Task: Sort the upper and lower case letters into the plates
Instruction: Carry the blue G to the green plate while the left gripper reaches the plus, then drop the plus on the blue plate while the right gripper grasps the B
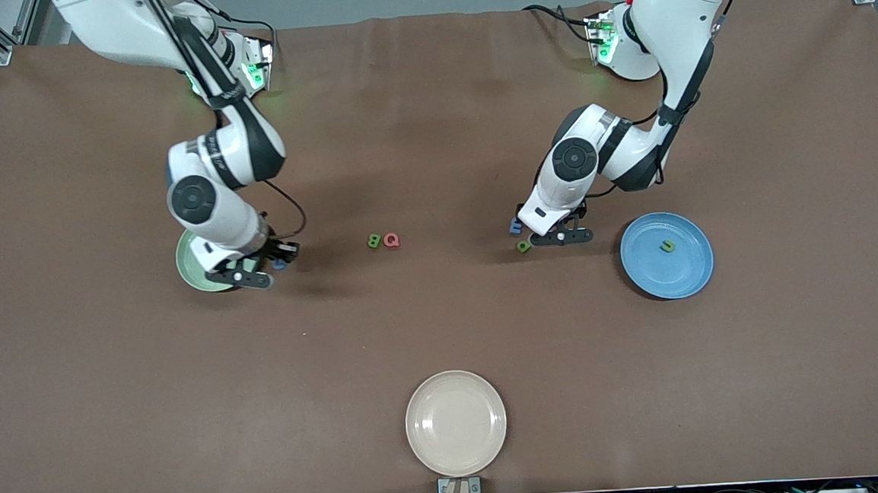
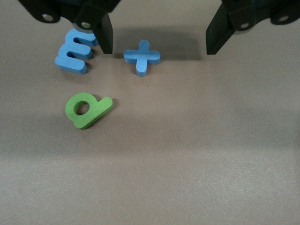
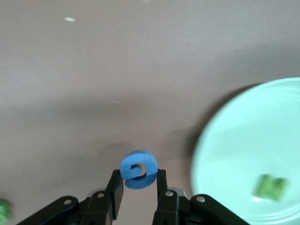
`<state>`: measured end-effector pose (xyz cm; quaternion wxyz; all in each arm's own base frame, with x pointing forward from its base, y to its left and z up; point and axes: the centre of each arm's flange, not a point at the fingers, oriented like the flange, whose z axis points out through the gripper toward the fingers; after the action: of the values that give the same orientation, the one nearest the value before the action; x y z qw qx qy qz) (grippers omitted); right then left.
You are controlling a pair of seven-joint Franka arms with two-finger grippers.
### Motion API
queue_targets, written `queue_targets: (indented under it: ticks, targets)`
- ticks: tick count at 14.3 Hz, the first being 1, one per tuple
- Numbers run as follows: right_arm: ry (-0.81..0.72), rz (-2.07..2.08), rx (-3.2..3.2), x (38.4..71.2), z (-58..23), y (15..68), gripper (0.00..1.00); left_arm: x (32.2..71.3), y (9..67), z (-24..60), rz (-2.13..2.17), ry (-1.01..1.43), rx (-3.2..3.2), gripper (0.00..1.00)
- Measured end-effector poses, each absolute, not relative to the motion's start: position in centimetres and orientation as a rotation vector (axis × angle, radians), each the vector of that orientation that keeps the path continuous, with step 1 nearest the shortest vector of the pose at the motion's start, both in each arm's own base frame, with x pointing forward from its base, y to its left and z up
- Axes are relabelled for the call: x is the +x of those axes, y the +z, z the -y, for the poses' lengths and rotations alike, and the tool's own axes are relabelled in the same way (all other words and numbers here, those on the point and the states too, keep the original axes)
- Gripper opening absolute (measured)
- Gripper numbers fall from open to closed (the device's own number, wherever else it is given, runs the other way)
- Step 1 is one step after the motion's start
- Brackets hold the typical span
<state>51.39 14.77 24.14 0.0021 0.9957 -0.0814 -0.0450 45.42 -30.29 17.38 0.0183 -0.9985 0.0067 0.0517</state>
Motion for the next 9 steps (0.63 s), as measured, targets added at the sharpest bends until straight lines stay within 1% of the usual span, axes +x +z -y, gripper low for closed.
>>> queue_targets:
  ticks: [1,2,4,5,9]
  targets:
    - [-0.159,0.215,3.128,50.7,-12.5,24.1,0.33,45.4,17.3,30.3,-0.024,0.162,-3.100,0.78]
    - [-0.174,0.177,3.132,50.1,-10.3,24.0,0.33,45.4,17.3,30.3,-0.024,0.162,-3.100,0.78]
    - [-0.197,0.119,3.143,49.2,-6.0,23.7,0.33,45.4,17.3,30.3,-0.026,0.161,-3.101,0.74]
    - [-0.197,0.100,3.149,48.7,-4.0,23.3,0.33,45.4,17.3,30.3,-0.026,0.160,-3.101,0.74]
    - [-0.115,0.041,3.161,46.7,0.5,21.3,0.33,45.6,17.3,30.5,-0.026,0.129,-3.123,0.72]
